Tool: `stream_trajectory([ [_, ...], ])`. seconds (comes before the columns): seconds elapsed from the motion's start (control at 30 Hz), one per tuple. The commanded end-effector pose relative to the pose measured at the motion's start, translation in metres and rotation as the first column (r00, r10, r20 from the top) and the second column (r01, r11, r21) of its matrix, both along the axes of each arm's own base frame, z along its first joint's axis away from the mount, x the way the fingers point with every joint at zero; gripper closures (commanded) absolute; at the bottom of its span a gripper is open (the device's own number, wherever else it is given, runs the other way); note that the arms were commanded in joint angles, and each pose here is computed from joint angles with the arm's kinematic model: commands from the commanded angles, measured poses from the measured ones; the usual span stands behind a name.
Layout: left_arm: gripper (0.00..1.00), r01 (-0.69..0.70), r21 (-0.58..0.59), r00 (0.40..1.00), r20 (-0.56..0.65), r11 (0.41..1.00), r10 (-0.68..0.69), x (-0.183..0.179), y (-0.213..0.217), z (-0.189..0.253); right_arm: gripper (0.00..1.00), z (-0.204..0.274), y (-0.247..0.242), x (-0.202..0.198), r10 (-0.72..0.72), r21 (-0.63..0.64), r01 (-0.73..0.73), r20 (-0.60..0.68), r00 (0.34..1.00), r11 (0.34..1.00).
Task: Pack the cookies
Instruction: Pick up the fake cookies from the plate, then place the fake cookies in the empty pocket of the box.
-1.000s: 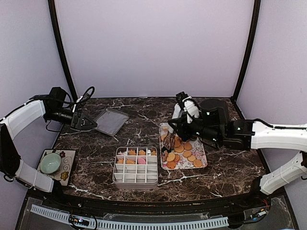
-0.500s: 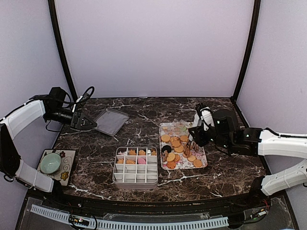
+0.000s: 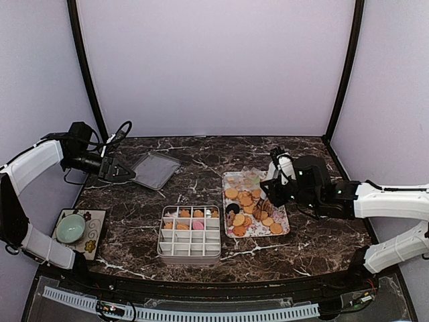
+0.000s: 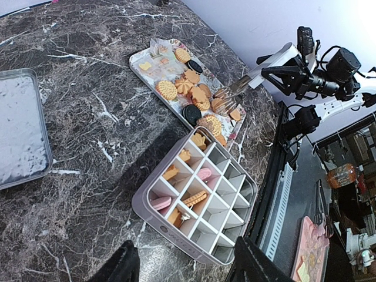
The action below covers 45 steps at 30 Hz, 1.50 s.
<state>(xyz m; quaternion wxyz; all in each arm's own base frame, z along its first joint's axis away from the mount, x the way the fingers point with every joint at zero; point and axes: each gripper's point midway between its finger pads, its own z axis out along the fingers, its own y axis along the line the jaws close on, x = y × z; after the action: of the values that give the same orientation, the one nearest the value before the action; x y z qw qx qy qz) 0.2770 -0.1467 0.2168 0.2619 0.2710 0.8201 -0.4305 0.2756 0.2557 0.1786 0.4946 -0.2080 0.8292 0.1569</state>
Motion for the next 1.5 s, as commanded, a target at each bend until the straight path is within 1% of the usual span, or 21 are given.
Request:
stream_trajectory([
  [0.0,0.43,0.010,-0.006,1.000,0.019,1.000,-0.010,-0.003,0.000,0.008,0.60,0.009,0.008,0.006,0.002,0.067,-0.003,0.026,1.000,0.998],
  [0.07,0.43,0.010,-0.006,1.000,0.017,1.000,-0.010,-0.003,0.000,0.008,0.64,0.006,0.008,0.006,0.001,0.062,-0.003,0.022,1.000,0.998],
  [0.2,0.43,0.011,-0.008,1.000,0.015,1.000,-0.011,-0.003,0.000,0.007,0.78,0.009,0.007,0.006,-0.001,0.059,0.000,0.025,1.000,0.998],
  [0.3,0.43,0.011,-0.011,1.000,0.017,1.000,-0.011,-0.003,0.000,0.008,0.83,0.021,0.007,0.006,0.006,0.061,-0.008,0.039,0.999,0.998],
  [0.4,0.43,0.011,-0.013,1.000,0.017,1.000,-0.011,-0.003,0.000,0.008,0.86,0.041,0.011,0.004,0.029,0.081,-0.034,0.056,0.998,0.996],
  [0.5,0.43,0.010,-0.013,1.000,0.016,1.000,-0.010,-0.003,0.000,0.008,0.87,0.065,0.018,-0.001,0.061,0.113,-0.070,0.078,0.995,0.991],
  [0.6,0.43,0.008,-0.014,1.000,0.014,1.000,-0.008,-0.003,0.000,0.008,0.87,0.091,0.037,-0.013,0.106,0.134,-0.122,0.119,0.987,0.983],
  [0.77,0.43,0.008,-0.011,1.000,0.012,1.000,-0.008,-0.003,0.001,0.007,0.87,0.111,0.078,-0.033,0.189,0.141,-0.210,0.149,0.971,0.967],
  [0.9,0.44,0.008,-0.014,1.000,0.014,1.000,-0.008,-0.003,0.000,0.008,0.87,0.110,0.112,-0.045,0.258,0.138,-0.278,0.148,0.955,0.951],
  [1.1,0.44,0.009,-0.017,1.000,0.015,1.000,-0.009,-0.004,0.000,0.010,0.87,0.090,0.147,-0.054,0.325,0.112,-0.338,0.121,0.938,0.934],
  [1.23,0.43,0.008,-0.017,1.000,0.018,1.000,-0.008,-0.003,0.001,0.010,0.87,0.086,0.159,-0.057,0.342,0.112,-0.355,0.121,0.932,0.928],
  [1.47,0.44,0.011,-0.018,1.000,0.018,1.000,-0.011,-0.003,0.000,0.009,0.87,0.087,0.164,-0.060,0.350,0.107,-0.364,0.127,0.928,0.925],
])
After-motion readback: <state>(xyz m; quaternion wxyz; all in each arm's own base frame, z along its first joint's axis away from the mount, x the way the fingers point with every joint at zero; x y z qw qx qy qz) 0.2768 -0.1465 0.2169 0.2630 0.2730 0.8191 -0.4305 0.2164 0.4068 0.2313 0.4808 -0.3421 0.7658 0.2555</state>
